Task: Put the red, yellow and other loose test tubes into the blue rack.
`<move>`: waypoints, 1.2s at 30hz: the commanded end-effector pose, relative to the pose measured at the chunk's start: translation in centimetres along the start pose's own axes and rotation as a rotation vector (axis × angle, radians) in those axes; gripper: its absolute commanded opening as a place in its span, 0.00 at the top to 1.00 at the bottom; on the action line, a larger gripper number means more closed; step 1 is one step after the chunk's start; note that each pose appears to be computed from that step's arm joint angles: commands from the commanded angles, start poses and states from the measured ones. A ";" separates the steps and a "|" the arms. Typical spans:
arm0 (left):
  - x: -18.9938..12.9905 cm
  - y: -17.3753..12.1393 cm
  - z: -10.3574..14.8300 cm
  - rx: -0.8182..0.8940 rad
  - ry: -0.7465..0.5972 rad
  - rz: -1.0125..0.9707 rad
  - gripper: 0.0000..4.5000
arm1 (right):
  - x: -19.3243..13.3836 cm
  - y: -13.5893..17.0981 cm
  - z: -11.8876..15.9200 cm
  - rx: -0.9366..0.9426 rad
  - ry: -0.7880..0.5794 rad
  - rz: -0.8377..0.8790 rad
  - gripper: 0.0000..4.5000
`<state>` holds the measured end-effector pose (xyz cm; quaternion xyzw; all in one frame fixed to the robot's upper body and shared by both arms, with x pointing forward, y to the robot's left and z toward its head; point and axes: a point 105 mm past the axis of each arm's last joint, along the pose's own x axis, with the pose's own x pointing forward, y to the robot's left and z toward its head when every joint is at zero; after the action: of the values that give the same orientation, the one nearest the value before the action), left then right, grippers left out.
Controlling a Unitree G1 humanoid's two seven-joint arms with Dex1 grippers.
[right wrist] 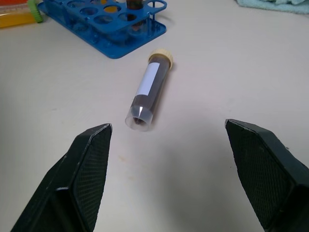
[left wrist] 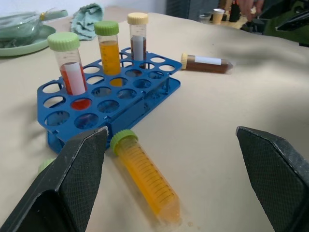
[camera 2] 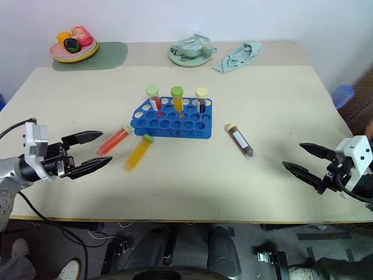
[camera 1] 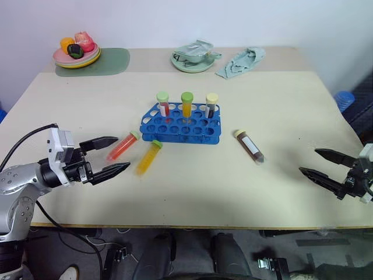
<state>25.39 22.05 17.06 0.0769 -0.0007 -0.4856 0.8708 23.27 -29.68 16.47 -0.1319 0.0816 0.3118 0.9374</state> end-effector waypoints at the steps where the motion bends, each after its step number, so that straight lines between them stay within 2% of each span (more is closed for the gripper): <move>1: -0.6 -0.2 0.6 0.041 -0.005 0.005 0.04 | -0.1 0.0 1.1 -0.034 -0.029 -0.019 0.14; 15: 0.4 -1.3 0.6 -0.045 -0.043 -0.024 0.04 | 2.2 -0.5 1.6 -0.039 -0.024 -0.083 0.14; 22: 1.5 -1.9 0.3 -0.064 -0.061 -0.042 0.04 | 4.6 -1.3 2.7 -0.049 0.083 -0.199 0.14; 29: 2.7 -2.3 0.2 -0.076 -0.086 -0.067 0.04 | 9.5 -1.1 6.1 0.117 0.191 -0.090 0.14; 32: 3.3 -2.6 -0.2 -0.086 -0.100 -0.078 0.04 | 11.8 -1.2 5.6 0.230 0.321 -0.064 0.14; 36: 3.8 -2.9 -0.3 -0.096 -0.124 -0.079 0.04 | 13.6 -1.6 4.6 0.269 0.424 -0.071 0.14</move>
<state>25.11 17.76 15.40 -0.0091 -0.0112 -0.5176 0.8555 35.02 -21.50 17.65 -0.0689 0.3070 0.2431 0.9175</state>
